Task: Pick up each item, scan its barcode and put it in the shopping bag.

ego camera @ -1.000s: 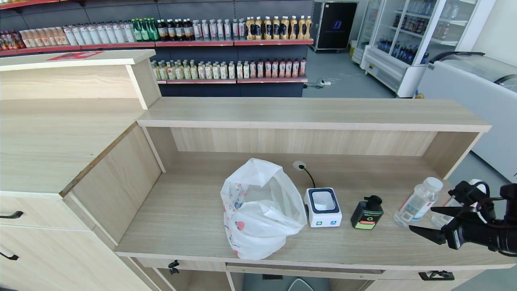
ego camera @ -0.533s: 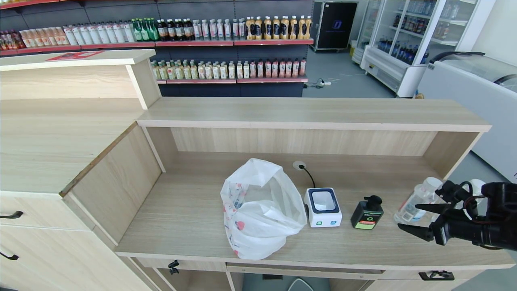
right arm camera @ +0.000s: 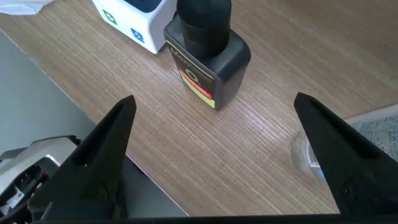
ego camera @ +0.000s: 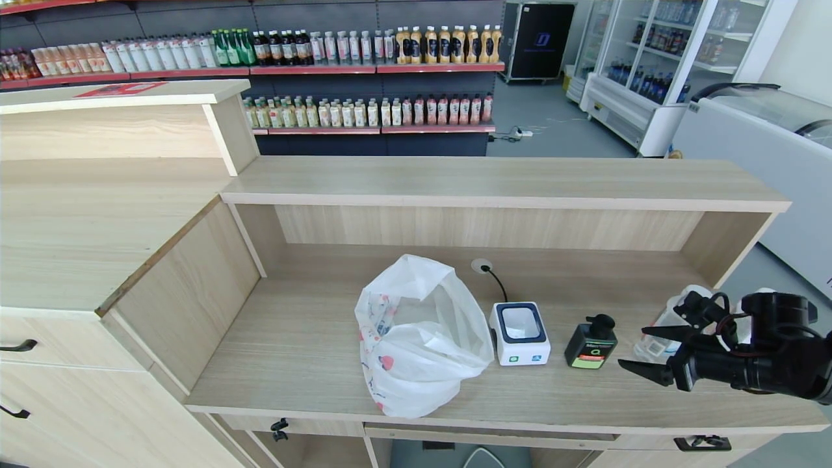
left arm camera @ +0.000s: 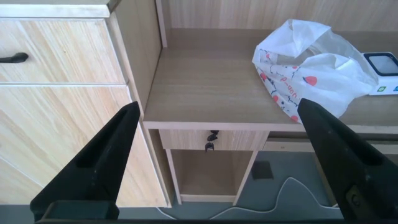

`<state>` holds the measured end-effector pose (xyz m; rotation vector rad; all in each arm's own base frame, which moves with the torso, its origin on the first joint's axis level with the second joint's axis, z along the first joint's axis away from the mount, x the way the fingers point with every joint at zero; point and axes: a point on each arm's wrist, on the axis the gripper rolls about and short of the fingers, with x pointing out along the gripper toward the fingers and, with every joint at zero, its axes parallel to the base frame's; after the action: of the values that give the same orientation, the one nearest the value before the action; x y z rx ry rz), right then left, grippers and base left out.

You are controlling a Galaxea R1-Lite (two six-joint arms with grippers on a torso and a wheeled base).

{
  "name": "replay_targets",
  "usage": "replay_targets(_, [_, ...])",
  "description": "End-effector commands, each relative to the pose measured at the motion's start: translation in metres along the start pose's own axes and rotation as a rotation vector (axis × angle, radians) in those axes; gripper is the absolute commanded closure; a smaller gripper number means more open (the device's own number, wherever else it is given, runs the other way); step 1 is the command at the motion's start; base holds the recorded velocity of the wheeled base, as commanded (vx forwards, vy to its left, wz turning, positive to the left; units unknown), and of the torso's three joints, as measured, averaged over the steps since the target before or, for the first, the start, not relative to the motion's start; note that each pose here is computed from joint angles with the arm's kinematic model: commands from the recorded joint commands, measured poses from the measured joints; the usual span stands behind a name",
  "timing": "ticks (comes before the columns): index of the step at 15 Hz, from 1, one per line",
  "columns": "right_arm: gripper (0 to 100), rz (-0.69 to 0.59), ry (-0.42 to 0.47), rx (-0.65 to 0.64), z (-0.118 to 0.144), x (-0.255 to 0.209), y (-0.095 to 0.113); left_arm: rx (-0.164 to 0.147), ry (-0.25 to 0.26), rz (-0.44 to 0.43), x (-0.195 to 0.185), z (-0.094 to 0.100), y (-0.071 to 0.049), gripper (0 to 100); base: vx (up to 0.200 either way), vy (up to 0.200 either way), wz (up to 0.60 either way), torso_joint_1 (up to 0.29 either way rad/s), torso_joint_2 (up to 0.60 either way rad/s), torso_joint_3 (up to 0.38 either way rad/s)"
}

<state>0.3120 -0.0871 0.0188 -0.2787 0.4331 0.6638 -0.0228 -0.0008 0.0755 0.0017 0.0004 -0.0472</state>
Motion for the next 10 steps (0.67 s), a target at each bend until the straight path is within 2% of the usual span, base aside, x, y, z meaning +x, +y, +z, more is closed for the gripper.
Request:
replay_targets(1, [0,0.022,0.008,0.007,-0.005,0.008,0.002,0.0,0.001,0.0,0.0,0.0,0.0,0,0.0,0.0,0.0,0.0,0.0,0.0])
replay_targets(10, [0,0.049,0.0,-0.013,-0.011,0.033,-0.004,0.0,0.001,0.0,0.0,0.0,0.0,0,0.0,0.0,0.0,0.0,0.0,0.0])
